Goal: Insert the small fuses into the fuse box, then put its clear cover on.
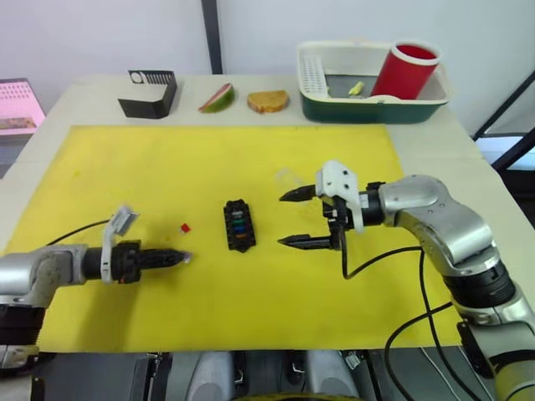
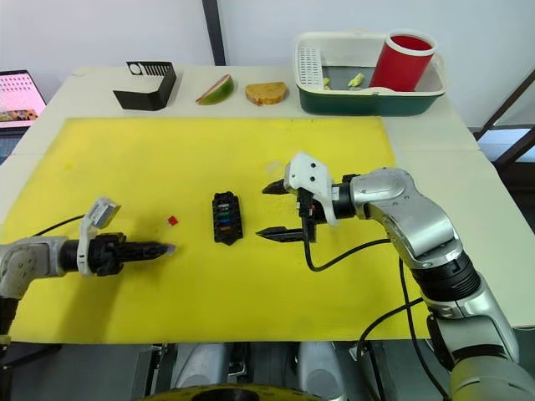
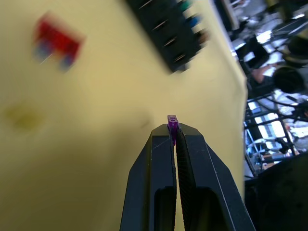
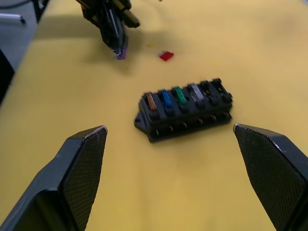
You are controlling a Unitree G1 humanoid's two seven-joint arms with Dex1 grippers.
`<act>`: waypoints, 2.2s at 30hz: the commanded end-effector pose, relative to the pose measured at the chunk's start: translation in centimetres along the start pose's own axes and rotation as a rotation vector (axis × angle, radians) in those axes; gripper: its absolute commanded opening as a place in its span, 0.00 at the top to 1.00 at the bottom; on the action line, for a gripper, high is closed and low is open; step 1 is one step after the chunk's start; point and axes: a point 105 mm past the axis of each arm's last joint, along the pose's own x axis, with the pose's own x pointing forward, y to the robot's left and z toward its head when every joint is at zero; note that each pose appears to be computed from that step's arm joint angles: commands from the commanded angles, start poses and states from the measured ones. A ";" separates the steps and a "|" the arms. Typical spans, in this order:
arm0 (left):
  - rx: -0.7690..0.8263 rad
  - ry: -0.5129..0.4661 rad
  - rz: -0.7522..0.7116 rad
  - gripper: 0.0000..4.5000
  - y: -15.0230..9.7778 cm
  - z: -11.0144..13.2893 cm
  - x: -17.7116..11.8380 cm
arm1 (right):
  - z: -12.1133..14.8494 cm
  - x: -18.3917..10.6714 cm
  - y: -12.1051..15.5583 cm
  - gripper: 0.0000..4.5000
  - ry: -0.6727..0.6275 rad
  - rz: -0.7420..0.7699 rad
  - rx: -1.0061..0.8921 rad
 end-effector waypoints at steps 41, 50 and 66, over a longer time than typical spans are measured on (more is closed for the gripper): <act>0.629 -0.062 -0.245 1.00 -9.1 10.4 6.0 | 7.5 1.0 0.6 0.69 -0.191 0.112 0.429; 0.624 -0.055 -0.247 1.00 -9.0 10.2 6.1 | 8.1 1.1 0.6 0.69 -0.199 0.119 0.421; 0.615 -0.057 -0.243 1.00 -8.9 10.0 6.3 | 8.0 1.3 0.9 0.69 -0.182 0.127 0.410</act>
